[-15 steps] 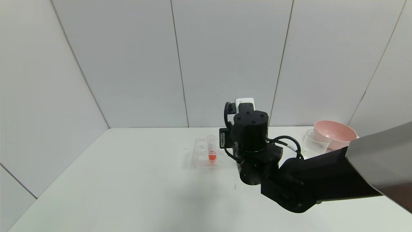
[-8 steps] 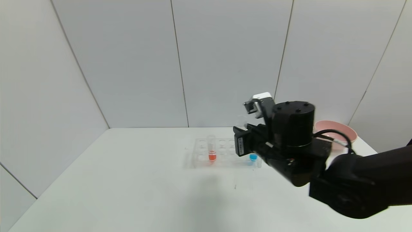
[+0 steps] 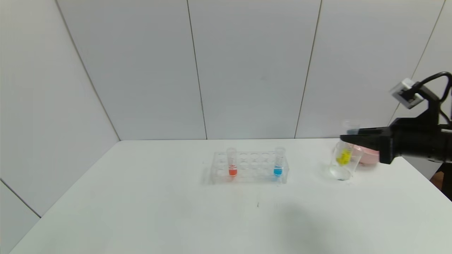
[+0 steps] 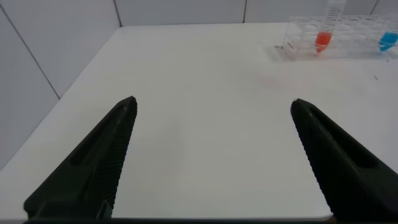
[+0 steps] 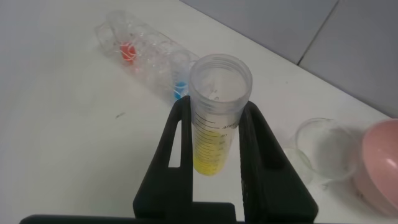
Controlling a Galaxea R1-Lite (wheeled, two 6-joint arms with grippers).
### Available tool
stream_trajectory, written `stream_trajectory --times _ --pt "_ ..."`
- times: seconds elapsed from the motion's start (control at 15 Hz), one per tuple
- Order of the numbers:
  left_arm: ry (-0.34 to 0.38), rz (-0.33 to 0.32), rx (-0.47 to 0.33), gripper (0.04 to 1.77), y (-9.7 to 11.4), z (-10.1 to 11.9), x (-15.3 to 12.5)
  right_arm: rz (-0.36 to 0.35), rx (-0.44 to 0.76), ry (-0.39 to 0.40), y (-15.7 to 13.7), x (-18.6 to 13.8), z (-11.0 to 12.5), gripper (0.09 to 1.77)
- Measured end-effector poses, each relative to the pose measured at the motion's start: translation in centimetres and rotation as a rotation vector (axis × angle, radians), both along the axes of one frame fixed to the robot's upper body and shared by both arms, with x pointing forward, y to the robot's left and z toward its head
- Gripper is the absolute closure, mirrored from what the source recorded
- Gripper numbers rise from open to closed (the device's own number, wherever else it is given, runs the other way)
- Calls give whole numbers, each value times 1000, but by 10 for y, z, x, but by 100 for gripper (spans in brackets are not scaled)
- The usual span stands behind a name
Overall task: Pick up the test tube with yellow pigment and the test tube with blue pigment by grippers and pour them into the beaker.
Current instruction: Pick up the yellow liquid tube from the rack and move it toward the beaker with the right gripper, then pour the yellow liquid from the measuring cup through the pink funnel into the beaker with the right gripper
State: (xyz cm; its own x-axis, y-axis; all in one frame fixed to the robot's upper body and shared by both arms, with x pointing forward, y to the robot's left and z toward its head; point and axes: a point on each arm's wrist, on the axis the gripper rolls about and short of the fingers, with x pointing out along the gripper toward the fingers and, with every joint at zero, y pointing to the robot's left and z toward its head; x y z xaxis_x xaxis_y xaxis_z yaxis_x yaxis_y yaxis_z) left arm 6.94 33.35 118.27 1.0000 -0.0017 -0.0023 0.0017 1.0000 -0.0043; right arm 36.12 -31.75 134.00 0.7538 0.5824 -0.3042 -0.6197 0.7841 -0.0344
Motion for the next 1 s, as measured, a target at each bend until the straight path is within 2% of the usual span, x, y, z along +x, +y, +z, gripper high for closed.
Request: stream_trajectory --times 0.13,0.27,0.53,0.8,1.0 --pt "0 0 0 5 0 0 0 2 -20 -54 -41 4 4 136" --pt "0 0 0 5 0 0 0 -35 -34 -84 -70 18 10 136" --pt "0 0 0 5 0 0 0 -79 -104 -49 -111 49 27 136" --pt "0 0 0 5 0 0 0 -35 -215 28 -138 74 42 136" --pt "0 0 0 5 0 0 0 21 -386 40 -148 98 22 136"
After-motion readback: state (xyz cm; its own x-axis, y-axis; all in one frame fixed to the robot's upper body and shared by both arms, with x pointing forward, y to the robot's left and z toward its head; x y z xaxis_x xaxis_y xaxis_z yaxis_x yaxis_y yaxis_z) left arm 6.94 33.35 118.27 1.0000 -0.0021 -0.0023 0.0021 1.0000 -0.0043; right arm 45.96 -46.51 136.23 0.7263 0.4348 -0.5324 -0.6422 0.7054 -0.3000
